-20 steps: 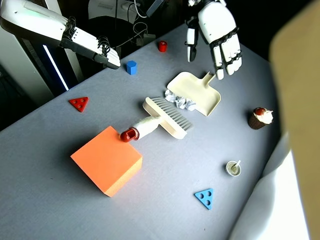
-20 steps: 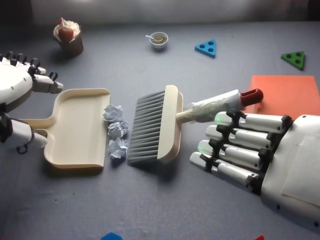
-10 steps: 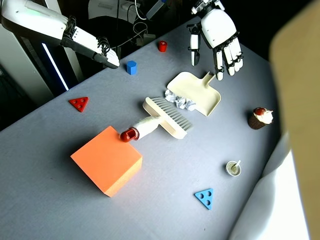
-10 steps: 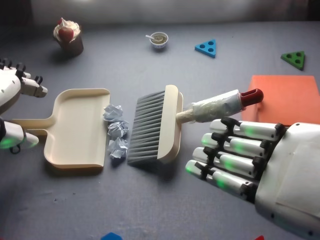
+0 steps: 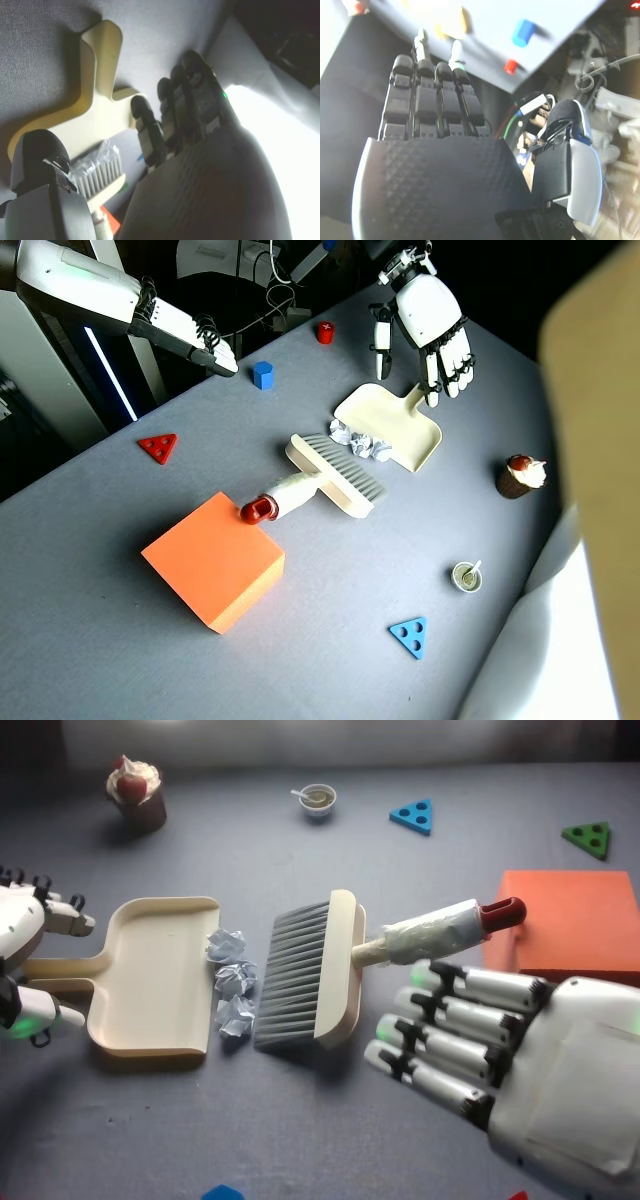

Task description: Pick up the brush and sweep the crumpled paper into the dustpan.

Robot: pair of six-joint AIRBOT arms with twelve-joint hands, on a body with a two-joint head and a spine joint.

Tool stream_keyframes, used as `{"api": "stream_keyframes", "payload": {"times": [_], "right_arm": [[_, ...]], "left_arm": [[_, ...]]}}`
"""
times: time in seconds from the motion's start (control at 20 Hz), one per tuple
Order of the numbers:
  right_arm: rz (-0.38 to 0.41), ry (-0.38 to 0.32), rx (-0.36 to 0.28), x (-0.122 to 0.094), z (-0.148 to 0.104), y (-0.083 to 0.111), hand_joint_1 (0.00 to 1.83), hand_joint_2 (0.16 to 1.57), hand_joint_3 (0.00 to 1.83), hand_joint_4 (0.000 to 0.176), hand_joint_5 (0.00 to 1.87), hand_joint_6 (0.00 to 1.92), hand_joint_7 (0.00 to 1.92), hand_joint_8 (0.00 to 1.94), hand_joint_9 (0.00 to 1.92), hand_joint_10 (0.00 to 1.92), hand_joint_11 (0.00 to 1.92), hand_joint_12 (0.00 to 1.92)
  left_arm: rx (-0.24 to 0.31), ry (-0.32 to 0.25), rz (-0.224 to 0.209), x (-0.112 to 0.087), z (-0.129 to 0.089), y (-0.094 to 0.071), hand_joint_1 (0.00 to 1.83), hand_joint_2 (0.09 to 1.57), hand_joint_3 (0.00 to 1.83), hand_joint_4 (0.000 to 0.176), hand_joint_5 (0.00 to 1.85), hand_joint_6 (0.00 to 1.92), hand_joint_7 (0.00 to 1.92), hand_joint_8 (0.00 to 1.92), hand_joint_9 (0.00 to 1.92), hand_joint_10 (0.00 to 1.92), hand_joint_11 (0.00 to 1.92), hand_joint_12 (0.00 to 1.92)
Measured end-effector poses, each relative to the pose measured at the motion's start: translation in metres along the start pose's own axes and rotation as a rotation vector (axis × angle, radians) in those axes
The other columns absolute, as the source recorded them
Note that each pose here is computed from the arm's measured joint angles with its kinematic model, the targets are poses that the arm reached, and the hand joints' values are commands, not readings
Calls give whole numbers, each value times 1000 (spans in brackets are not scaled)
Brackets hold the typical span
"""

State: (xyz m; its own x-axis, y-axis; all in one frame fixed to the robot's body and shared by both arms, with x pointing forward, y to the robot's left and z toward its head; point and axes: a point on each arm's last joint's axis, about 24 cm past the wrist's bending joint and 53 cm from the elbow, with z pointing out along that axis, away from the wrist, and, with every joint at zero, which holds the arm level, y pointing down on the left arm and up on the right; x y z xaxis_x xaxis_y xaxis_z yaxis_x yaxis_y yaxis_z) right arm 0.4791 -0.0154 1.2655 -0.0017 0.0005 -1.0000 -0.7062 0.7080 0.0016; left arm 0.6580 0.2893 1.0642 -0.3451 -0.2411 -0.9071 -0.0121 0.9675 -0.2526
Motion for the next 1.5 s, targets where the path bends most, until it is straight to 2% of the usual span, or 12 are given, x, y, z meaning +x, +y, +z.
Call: {"api": "stream_keyframes", "payload": {"times": [0.15, 0.2, 0.35, 0.45, 0.65, 0.95, 1.1, 1.15, 1.2, 1.25, 1.4, 1.5], "right_arm": [[-5, -29, 71, -4, 1, -13, 19, 1028, 1, 0, 122, 7, 130, 5, 135, 5, 150, 17], [-3, -37, 88, -6, 2, -17, 25, 1032, 3, 0, 130, 9, 143, 9, 143, 8, 150, 17], [1, -55, 119, -9, 1, -23, 45, 1037, 3, 0, 135, 6, 145, 5, 140, 3, 145, 13], [2, -58, 122, -9, 1, -23, 34, 1041, 3, 0, 120, 0, 135, 0, 138, 3, 151, 15], [9, -47, 123, -5, 0, -22, 17, 1049, 4, 0, 97, 0, 110, 0, 116, 0, 137, 7], [5, -49, 122, -6, 0, -22, 28, 1044, 1, 0, 127, 8, 133, 6, 137, 7, 157, 13], [7, -51, 127, -6, 0, -23, 23, 1055, 5, 0, 99, 2, 119, 2, 125, 1, 147, 8], [6, -56, 132, -8, 0, -24, 9, 1056, 4, 0, 83, 0, 102, 0, 109, 0, 131, 2], [6, -63, 143, -9, 0, -27, 27, 1056, 3, 0, 85, 2, 104, 2, 110, 1, 130, 2], [4, -74, 150, -11, 1, -29, 23, 1057, 2, 0, 100, 7, 119, 6, 120, 5, 139, 5], [24, -105, 173, -15, 5, -30, 31, 1058, 2, 0, 98, 4, 111, 2, 115, 2, 133, 3], [-39, -167, 196, -24, 8, -30, 43, 1050, 0, 0, 115, 8, 129, 6, 125, 4, 145, 7]], "left_arm": [[-14, -11, 5, -3, 3, 9, 788, 978, 0, 139, 495, 12, 310, 0, 260, 0, 259, 128], [-20, -16, 4, -5, 4, 12, 748, 995, 1, 149, 460, 3, 291, 0, 252, 0, 249, 125], [-21, -23, 6, -3, 7, 12, 762, 1000, 3, 137, 466, 4, 287, 0, 230, 0, 239, 123], [-13, -16, 7, 2, 10, 8, 757, 1004, 4, 143, 495, 14, 302, 6, 224, 0, 230, 119], [-11, -10, 2, 8, 14, 7, 828, 994, 0, 127, 559, 23, 337, 11, 251, 8, 238, 128], [-4, 2, 21, 17, 18, 7, 770, 1018, 5, 128, 579, 13, 357, 9, 282, 11, 257, 143], [0, 0, 25, 18, 20, 5, 802, 1029, 2, 113, 647, 9, 402, 5, 328, 7, 279, 162], [4, -1, 29, 19, 20, 4, 864, 1055, 3, 78, 741, 11, 442, 4, 367, 6, 293, 181], [5, -6, 24, 19, 21, 3, 1019, 1086, 2, 97, 963, 723, 547, 27, 476, 18, 378, 234], [7, -13, 16, 19, 22, 1, 1120, 1089, 0, 0, 1039, 867, 601, 10, 547, 12, 429, 260], [19, -16, 22, 22, 22, -4, 1176, 1058, 0, 0, 1118, 740, 606, 2, 558, 2, 416, 269], [21, -18, 18, 20, 23, -6, 1184, 1045, 0, 0, 1152, 682, 585, 2, 504, 0, 367, 277]]}}
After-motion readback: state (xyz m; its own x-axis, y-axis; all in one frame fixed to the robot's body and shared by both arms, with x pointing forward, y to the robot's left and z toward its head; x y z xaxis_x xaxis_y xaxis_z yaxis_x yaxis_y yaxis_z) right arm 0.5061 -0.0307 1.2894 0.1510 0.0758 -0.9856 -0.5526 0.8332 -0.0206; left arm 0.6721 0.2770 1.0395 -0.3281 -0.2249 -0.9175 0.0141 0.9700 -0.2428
